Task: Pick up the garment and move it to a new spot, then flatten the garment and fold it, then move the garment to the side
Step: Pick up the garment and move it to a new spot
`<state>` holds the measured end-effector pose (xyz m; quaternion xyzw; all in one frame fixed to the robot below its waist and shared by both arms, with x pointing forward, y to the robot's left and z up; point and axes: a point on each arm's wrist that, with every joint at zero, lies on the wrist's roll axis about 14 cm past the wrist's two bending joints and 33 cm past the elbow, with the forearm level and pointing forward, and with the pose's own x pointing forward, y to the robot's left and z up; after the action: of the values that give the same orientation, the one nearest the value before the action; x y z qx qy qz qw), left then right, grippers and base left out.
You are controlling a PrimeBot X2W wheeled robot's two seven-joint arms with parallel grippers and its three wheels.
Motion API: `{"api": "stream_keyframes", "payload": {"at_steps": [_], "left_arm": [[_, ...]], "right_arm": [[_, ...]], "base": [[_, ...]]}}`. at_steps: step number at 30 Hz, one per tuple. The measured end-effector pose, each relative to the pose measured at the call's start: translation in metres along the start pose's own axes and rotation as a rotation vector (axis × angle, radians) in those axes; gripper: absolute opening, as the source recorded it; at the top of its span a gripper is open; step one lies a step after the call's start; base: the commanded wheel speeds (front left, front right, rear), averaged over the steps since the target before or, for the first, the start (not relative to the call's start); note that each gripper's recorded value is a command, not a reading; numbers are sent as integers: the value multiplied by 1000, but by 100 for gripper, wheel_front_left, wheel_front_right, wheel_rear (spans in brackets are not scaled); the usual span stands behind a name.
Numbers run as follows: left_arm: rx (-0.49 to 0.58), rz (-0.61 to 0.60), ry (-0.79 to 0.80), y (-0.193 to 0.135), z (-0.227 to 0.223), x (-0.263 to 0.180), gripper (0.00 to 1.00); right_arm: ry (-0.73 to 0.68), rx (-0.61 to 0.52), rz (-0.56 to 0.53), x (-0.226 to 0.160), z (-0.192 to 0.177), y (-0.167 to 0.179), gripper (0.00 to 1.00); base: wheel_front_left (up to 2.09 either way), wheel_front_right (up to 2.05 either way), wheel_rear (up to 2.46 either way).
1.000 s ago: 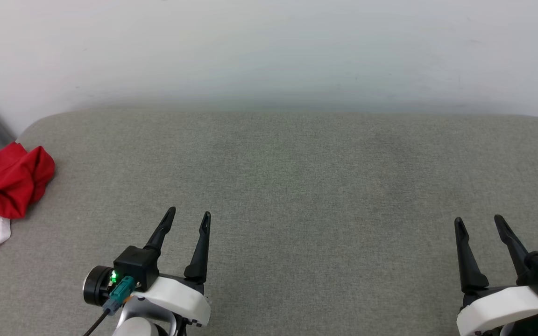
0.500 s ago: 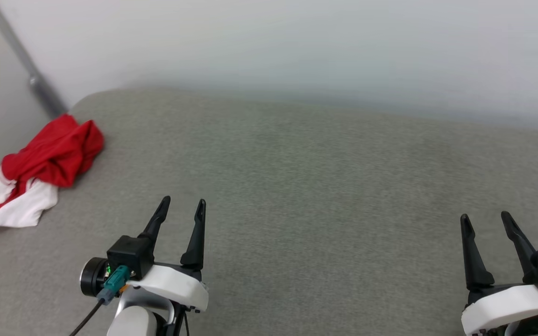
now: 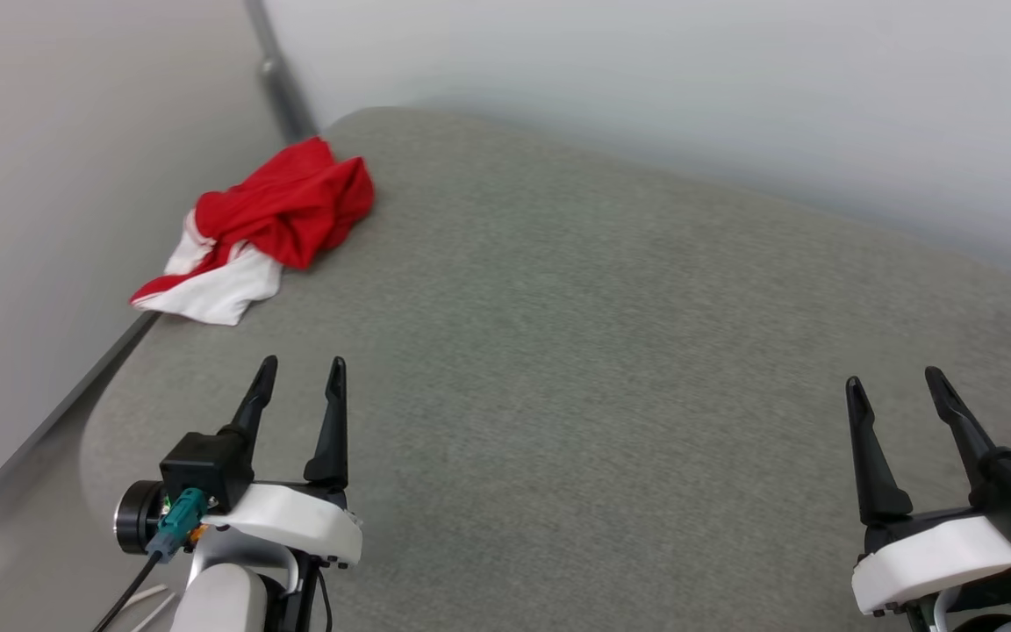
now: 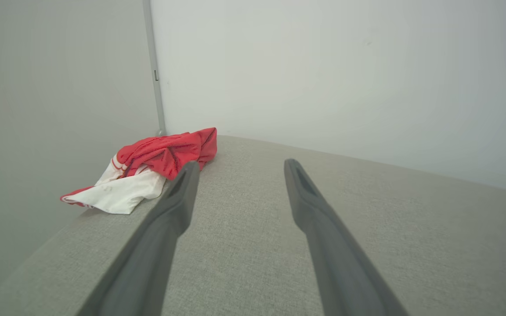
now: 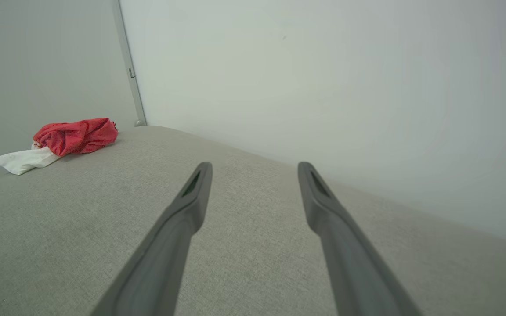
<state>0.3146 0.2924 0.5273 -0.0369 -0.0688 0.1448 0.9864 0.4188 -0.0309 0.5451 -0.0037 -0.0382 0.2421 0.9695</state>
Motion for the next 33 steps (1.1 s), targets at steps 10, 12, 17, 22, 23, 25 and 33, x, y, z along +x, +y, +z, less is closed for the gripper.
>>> {"api": "stream_keyframes", "payload": {"at_steps": [10, 12, 17, 22, 23, 25, 33], "left_arm": [[15, 156, -31, 51, 15, -24, 100], [16, 164, -30, 53, 14, -25, 100], [9, 170, -30, 55, 14, -23, 100], [-1, 161, -46, 52, 19, -8, 100], [2, 161, -48, 52, 20, -2, 100], [1, 162, -42, 51, 18, 13, 100], [27, 135, -106, 51, 47, 114, 100]], "right_arm": [[-11, 22, 146, 26, 2, 48, 100], [-9, 26, 152, 28, 1, 50, 100], [-5, 25, 155, 30, -1, 51, 100], [0, 28, 142, 31, -3, 45, 100], [1, 27, 137, 31, -3, 43, 100], [0, 28, 124, 35, -3, 38, 100], [36, 8, 57, 54, -26, 7, 100]], "base": [[0, 0, 0], [0, 0, 0], [0, 0, 0], [0, 0, 0], [0, 0, 0], [0, 0, 0], [0, 0, 0]]}}
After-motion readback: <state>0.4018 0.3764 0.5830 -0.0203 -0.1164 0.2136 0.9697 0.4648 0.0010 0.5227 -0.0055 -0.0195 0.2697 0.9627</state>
